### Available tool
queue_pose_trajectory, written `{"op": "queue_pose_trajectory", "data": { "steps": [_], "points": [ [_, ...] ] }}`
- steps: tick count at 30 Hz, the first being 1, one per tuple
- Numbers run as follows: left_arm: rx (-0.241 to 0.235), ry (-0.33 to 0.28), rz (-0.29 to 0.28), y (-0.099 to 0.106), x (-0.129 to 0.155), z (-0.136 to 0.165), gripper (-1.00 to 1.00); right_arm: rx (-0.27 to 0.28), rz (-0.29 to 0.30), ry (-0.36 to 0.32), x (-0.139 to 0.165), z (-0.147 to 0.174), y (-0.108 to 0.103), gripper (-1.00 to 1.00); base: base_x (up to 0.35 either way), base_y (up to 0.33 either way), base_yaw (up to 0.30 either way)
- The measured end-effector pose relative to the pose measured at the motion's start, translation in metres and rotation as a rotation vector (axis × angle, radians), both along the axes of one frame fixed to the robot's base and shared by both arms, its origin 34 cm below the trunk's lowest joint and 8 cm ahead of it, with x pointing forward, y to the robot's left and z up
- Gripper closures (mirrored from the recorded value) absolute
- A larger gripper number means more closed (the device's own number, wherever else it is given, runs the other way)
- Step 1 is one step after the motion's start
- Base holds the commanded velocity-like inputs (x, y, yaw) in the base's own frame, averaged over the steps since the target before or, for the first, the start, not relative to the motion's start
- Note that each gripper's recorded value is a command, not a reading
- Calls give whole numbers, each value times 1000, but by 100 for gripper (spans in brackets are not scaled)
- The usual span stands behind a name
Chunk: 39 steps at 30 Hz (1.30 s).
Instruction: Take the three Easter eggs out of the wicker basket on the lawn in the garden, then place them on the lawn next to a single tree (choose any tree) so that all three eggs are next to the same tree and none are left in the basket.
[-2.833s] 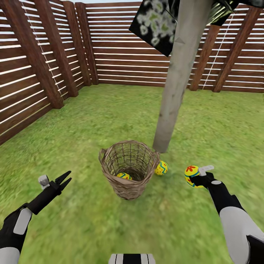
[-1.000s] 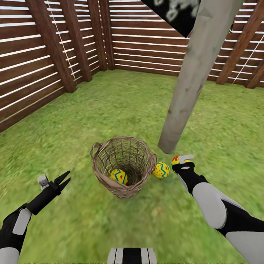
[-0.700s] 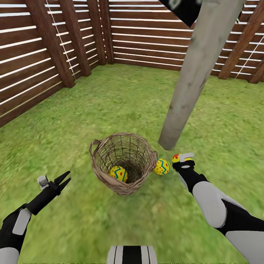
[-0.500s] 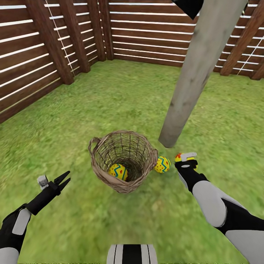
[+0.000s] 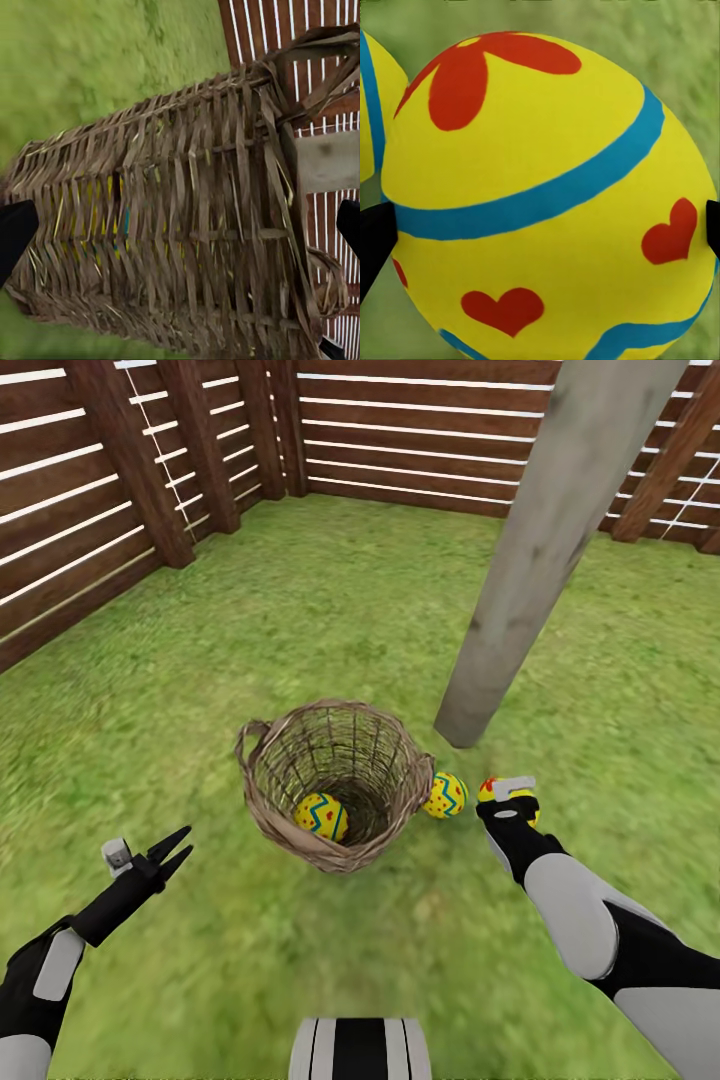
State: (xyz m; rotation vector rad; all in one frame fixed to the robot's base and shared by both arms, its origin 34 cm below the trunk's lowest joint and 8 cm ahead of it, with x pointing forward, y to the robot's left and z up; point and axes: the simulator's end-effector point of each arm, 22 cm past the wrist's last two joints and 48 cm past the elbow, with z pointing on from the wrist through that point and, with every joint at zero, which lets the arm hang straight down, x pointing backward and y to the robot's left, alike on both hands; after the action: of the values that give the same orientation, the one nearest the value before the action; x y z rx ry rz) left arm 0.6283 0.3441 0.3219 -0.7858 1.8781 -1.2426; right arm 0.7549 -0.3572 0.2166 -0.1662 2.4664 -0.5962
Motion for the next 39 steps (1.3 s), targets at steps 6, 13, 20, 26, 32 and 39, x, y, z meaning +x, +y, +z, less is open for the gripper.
{"op": "queue_pose_trajectory", "data": {
  "steps": [6, 13, 20, 26, 32, 39],
  "points": [
    [-1, -1, 3, 2, 0, 1, -100, 13, 13, -3, 2, 0, 6, 100, 174, 0, 0],
    [-2, 0, 4, 2, 0, -1, -100, 16, 12, 5, 0, -4, 5, 100, 111, 0, 0],
    [0, 33, 3, 2, -6, -18, -100, 12, 10, 27, -6, -21, 2, 100, 0, 0, 0],
    [0, 57, 3, 2, -11, -32, -100, 10, 6, 64, -15, -39, 1, 100, 0, 0, 0],
    [2, 83, 2, 1, -16, -46, -100, -5, -16, 82, -5, -42, -7, 100, 0, 0, 0],
    [1, 113, 2, 1, -23, -62, -100, -4, -16, 109, -12, -60, -6, 100, 0, 0, 0]
  ]
}}
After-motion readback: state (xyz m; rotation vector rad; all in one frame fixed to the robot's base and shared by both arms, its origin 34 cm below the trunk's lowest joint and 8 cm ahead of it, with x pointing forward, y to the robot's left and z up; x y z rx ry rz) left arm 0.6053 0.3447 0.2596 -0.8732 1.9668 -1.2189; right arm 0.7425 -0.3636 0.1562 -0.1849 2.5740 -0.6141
